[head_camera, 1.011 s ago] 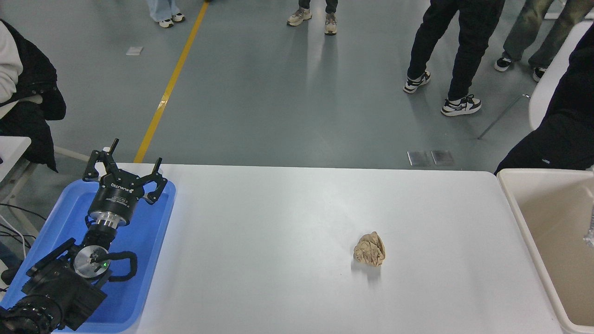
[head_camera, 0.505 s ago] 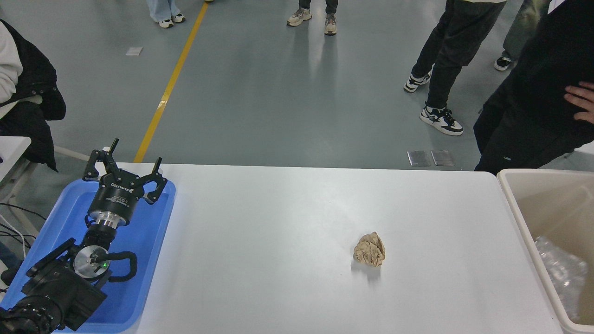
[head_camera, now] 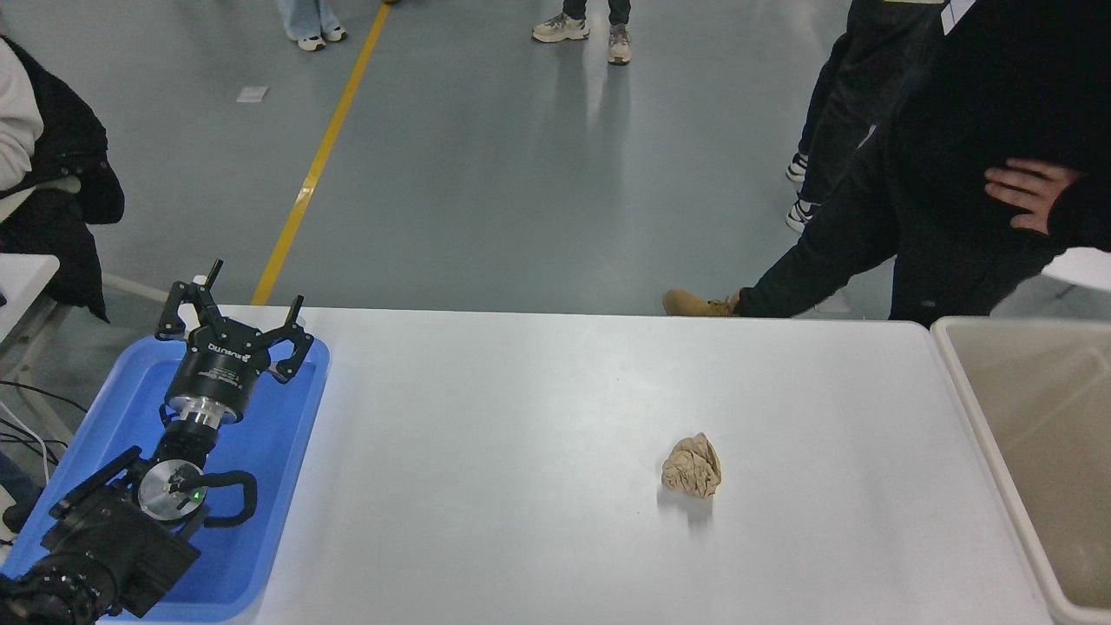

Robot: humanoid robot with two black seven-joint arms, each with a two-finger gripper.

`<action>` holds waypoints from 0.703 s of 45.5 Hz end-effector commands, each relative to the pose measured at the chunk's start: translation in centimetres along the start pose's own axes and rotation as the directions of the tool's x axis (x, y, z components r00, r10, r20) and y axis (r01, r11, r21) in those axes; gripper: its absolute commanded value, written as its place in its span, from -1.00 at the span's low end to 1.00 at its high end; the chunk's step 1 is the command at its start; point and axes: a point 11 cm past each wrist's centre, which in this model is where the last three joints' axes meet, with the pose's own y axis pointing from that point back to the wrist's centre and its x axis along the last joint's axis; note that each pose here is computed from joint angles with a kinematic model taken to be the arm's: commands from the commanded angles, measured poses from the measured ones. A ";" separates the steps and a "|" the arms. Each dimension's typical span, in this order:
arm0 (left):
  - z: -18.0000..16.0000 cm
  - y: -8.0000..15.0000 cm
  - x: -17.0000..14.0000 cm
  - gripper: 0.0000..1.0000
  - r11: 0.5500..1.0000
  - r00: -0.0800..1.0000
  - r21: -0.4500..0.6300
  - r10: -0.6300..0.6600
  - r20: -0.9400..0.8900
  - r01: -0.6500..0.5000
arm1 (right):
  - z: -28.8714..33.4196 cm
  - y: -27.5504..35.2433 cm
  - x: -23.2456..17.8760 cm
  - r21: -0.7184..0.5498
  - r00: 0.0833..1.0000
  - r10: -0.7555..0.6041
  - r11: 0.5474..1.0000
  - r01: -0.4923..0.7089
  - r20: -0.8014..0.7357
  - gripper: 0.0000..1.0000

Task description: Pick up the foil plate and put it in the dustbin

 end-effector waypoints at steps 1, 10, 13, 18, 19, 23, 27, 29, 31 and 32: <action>-0.1 -0.1 -0.1 1.00 1.000 1.000 0.002 -0.002 -0.001 0.002 | -8.8 3.5 1.4 0.202 0.996 -0.080 0.976 0.085 -0.034 1.00; 0.0 0.0 0.0 1.00 1.000 1.000 0.001 -0.001 0.000 0.001 | -11.5 7.2 0.4 0.249 0.958 -0.254 0.927 0.280 -0.134 1.00; -0.1 -0.1 -0.1 1.00 1.000 1.000 0.002 -0.002 -0.001 0.002 | -11.8 8.7 0.3 0.247 0.933 -0.317 0.903 0.352 -0.171 1.00; 0.0 0.0 0.0 1.00 1.000 1.000 0.000 0.001 0.000 -0.001 | -12.3 11.7 0.1 0.244 0.875 -0.427 0.845 0.476 -0.228 1.00; 0.0 0.0 0.0 1.00 1.000 1.000 0.001 0.001 0.001 -0.001 | -12.3 12.3 0.1 0.242 0.862 -0.447 0.832 0.499 -0.238 1.00; 0.0 0.0 0.0 1.00 1.000 1.000 0.000 0.001 0.001 -0.001 | -12.6 14.5 -0.2 0.234 0.809 -0.518 0.780 0.580 -0.278 1.00; -0.1 0.0 0.0 1.00 1.000 1.000 0.001 0.000 -0.001 0.000 | -12.7 16.3 -0.4 0.224 0.762 -0.568 0.736 0.639 -0.311 1.00; 0.0 0.0 0.0 1.00 1.000 1.000 0.000 0.001 0.001 -0.001 | -12.6 17.0 -0.6 0.217 0.743 -0.587 0.718 0.661 -0.323 1.00; 0.0 0.0 0.0 1.00 1.000 1.000 0.000 0.001 0.000 -0.001 | -12.6 17.7 -0.7 0.214 0.725 -0.602 0.701 0.681 -0.334 1.00; 0.0 0.0 0.0 1.00 1.000 1.000 0.000 0.001 0.001 -0.001 | -12.7 18.1 -0.8 0.214 0.718 -0.608 0.693 0.688 -0.339 1.00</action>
